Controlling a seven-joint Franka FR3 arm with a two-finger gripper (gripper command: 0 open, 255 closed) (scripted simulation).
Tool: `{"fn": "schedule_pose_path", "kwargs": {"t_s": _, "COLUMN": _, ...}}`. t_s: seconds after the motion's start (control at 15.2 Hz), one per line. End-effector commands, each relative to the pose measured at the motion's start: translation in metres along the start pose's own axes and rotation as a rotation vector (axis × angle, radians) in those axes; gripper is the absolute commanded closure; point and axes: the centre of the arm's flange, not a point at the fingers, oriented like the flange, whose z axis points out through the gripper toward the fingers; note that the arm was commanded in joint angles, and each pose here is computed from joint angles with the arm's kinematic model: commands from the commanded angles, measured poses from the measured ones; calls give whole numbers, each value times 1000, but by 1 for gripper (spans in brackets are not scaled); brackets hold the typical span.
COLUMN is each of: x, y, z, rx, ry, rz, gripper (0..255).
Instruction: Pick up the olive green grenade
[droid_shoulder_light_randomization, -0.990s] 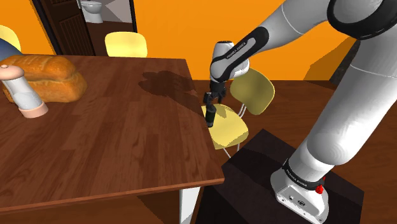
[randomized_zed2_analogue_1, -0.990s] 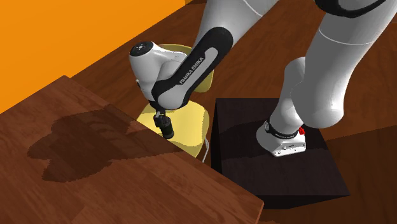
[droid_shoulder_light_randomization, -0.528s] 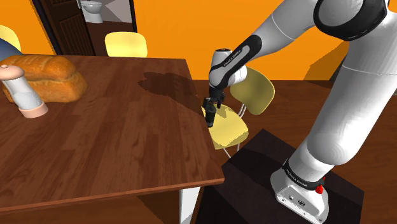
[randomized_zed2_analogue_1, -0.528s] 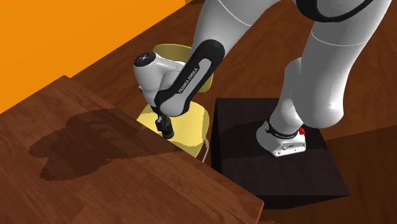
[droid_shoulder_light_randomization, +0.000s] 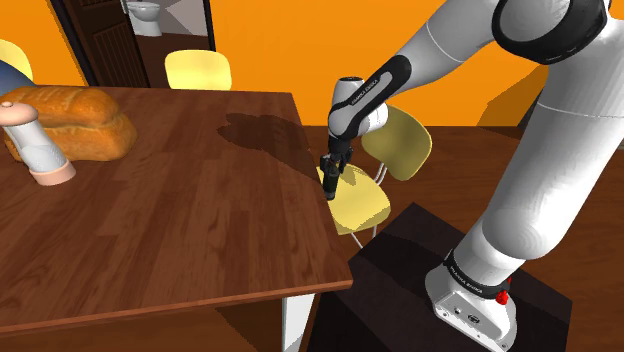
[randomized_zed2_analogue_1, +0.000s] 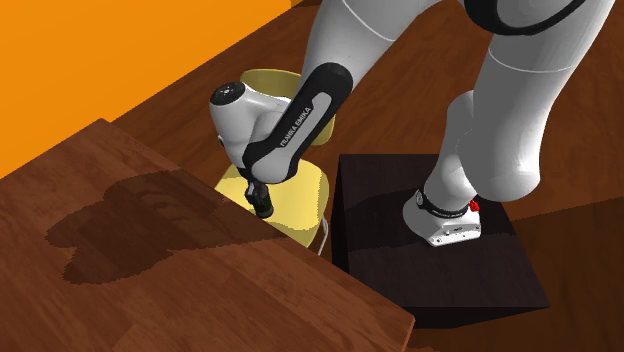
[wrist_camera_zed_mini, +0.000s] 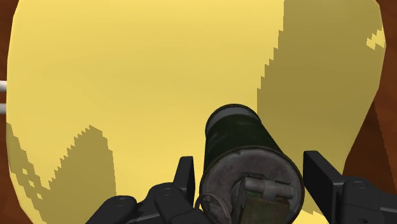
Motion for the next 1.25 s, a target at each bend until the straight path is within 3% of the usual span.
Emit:
{"fn": "schedule_pose_path", "kwargs": {"t_s": 0.0, "x": -1, "y": 0, "z": 1, "rx": 0, "ry": -3, "rz": -1, "gripper": 255}}
{"fn": "schedule_pose_path", "kwargs": {"t_s": 1.19, "x": -2, "y": 0, "z": -79, "rx": 0, "ry": -3, "rz": -1, "gripper": 255}}
